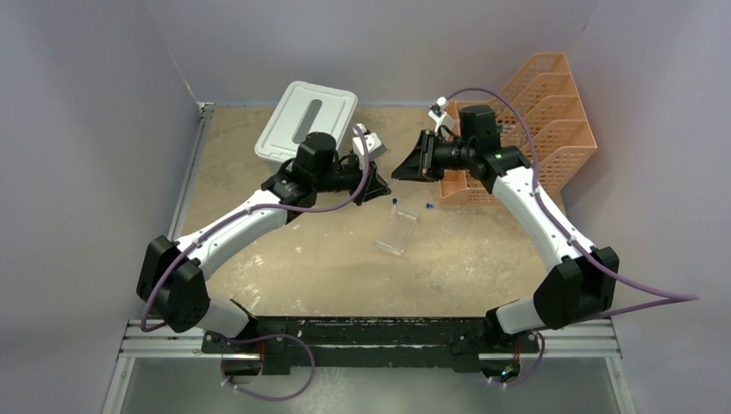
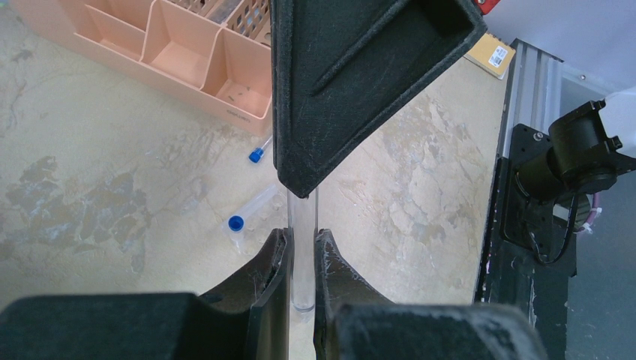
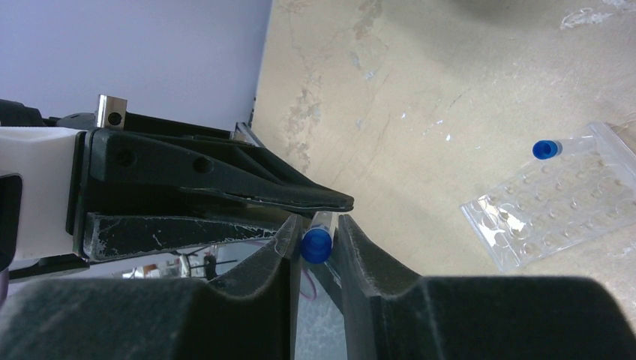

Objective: Organize the chemistry lab equipment

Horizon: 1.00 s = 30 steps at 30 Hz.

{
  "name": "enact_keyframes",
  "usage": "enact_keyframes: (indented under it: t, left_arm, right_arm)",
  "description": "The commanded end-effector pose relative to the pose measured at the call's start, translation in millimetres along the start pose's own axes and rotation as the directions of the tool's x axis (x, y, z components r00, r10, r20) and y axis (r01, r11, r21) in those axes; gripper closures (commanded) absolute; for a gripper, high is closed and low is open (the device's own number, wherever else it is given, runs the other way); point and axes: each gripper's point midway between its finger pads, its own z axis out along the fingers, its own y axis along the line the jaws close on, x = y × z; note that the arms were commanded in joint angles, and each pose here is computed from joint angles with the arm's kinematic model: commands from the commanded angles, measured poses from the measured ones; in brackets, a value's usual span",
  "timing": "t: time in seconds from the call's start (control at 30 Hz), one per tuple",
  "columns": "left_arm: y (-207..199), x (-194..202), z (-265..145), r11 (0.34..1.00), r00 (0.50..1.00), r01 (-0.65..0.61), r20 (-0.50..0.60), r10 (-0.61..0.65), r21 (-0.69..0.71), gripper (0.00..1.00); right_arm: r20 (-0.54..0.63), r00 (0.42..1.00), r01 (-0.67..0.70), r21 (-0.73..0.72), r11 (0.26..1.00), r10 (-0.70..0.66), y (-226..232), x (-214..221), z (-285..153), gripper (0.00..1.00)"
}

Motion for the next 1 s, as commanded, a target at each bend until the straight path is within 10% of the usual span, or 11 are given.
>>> enact_keyframes:
  t: [0.0,0.23,0.57,0.97]
  left_arm:
    - [-8.8,-40.3,-5.9,0.998,0.992,-0.063,0.107,0.061,0.016,0.99]
    - [28.8,-5.3,-7.0,0.965,0.983,0.175,0.085,-0.161,-0.194,0.52]
    - [70.6,36.0,-32.9,0.779,0.853,0.52,0.261,-0.453,-0.35,0.51]
    - [103.0,54.9,-67.6,0.565,0.77,0.637,0.403,-0.493,-0.524,0.57]
  right_arm:
    - [0.045,0.996,0.083,-0.017,0.996,-0.082,14.8,-12.2,-7.5,0.82]
    - [0.13,0.934,0.264,0.38,0.887,-0.334,-58.4,-33.6,-24.7,0.84]
    - [0.064,0.777,0.417,0.693,0.588,-0.626,-98.5,-28.7,-11.0,0.85]
    - [-0.04,0.727,0.509,0.701,0.499,-0.685,-122.4,9.3,37.7,0.86]
